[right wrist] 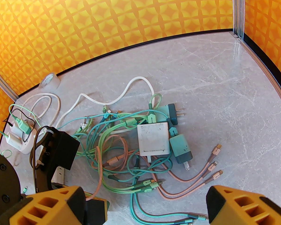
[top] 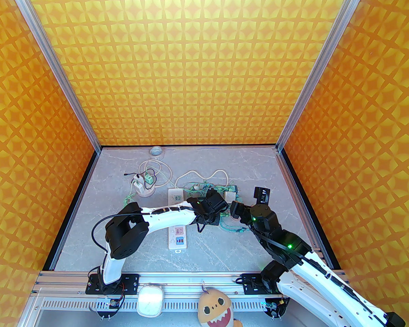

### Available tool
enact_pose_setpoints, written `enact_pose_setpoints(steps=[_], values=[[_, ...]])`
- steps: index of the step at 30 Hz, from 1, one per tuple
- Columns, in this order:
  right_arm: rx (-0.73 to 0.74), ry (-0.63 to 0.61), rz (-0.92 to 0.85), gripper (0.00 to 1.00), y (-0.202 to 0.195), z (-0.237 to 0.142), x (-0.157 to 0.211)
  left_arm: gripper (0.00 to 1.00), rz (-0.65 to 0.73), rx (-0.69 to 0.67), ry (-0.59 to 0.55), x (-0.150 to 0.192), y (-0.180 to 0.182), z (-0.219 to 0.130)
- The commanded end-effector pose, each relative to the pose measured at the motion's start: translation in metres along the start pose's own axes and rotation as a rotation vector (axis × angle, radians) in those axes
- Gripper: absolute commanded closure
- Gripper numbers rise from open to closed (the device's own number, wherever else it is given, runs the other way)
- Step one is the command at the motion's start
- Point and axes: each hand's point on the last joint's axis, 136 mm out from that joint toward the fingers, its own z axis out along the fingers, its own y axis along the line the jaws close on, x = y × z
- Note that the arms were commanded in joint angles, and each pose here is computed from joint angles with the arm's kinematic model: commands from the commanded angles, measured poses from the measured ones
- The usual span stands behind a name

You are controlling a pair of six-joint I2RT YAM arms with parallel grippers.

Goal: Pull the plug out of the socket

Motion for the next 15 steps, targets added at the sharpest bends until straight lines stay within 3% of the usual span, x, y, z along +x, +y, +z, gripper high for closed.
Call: enact_pose_setpoints(steps=[1, 10, 15], values=[[0.016, 0.006, 0.005, 0.10, -0.004, 0.002, 0.004, 0.69, 0.015, 0.045, -0.022, -0.009, -0.012, 0.000], [0.004, 0.019, 0.006, 0.10, -0.001, 0.006, 0.008, 0.70, -0.064, 0.408, -0.027, -0.003, -0.049, -0.011], [-0.002, 0.028, 0.009, 0.10, 0.000, 0.007, 0.012, 0.68, -0.119, 0.429, -0.005, 0.007, -0.037, -0.007]])
